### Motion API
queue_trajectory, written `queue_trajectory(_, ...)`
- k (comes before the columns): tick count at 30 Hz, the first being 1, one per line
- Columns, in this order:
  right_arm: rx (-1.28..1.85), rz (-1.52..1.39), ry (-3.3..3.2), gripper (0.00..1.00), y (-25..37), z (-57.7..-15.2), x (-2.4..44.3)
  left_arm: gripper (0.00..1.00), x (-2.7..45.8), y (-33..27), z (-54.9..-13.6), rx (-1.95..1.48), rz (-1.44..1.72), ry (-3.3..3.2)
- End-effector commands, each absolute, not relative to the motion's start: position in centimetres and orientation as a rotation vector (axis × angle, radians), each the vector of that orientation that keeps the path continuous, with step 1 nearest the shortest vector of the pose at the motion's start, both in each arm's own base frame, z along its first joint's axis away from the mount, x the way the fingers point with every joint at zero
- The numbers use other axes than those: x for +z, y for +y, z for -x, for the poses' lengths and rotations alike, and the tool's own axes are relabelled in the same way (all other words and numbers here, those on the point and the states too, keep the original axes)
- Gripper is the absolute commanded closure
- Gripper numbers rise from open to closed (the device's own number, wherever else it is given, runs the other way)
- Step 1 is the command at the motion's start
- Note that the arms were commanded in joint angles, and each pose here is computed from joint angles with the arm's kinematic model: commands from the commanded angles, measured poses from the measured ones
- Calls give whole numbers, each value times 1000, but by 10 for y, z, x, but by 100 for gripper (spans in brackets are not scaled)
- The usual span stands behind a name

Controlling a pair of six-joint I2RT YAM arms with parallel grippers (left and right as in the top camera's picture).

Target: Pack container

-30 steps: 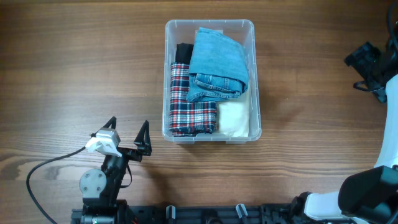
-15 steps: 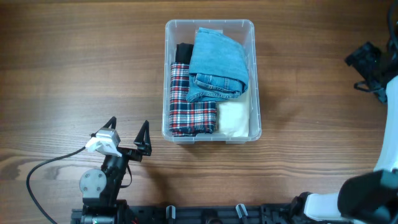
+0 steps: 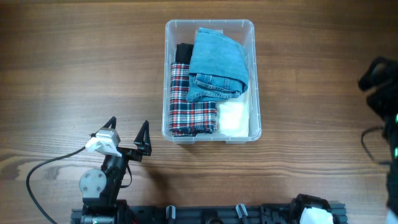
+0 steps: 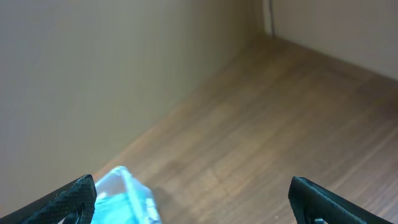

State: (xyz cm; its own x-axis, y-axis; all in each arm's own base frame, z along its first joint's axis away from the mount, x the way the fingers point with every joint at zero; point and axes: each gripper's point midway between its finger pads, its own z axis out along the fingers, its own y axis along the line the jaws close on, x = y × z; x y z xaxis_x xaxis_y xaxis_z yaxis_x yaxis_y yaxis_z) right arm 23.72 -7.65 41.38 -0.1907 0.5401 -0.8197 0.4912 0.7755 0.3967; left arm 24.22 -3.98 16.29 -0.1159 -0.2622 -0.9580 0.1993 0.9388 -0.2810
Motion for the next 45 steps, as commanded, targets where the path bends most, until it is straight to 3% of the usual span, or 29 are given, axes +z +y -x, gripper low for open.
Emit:
queue_trajectory(1, 96, -757, 1763, 0, -65, -214, 432, 0, 161, -38, -242, -372, 40, 1640)
queue_trajectory(7, 66, -759, 1663, 0, -65, -172, 446, 0, 161, -38, -242, -372, 40, 1640)
queue_trajectory(12, 75, -745, 1656, 0, -61, -162, 430, 0, 161, -38, -242, -372, 40, 1640)
queue_trajectory(25, 188, -370, 1588, 1, -21, -211, 307, 0, 161, -38, -242, -372, 40, 1640)
queue_trajectory(33, 226, -117, 1488, 0, 6, -233, 272, 0, 161, -38, -242, -372, 40, 1640)
queue_trajectory(45, 239, -111, 1438, 0, 7, -236, 234, 0, 161, -38, -242, -372, 40, 1640)
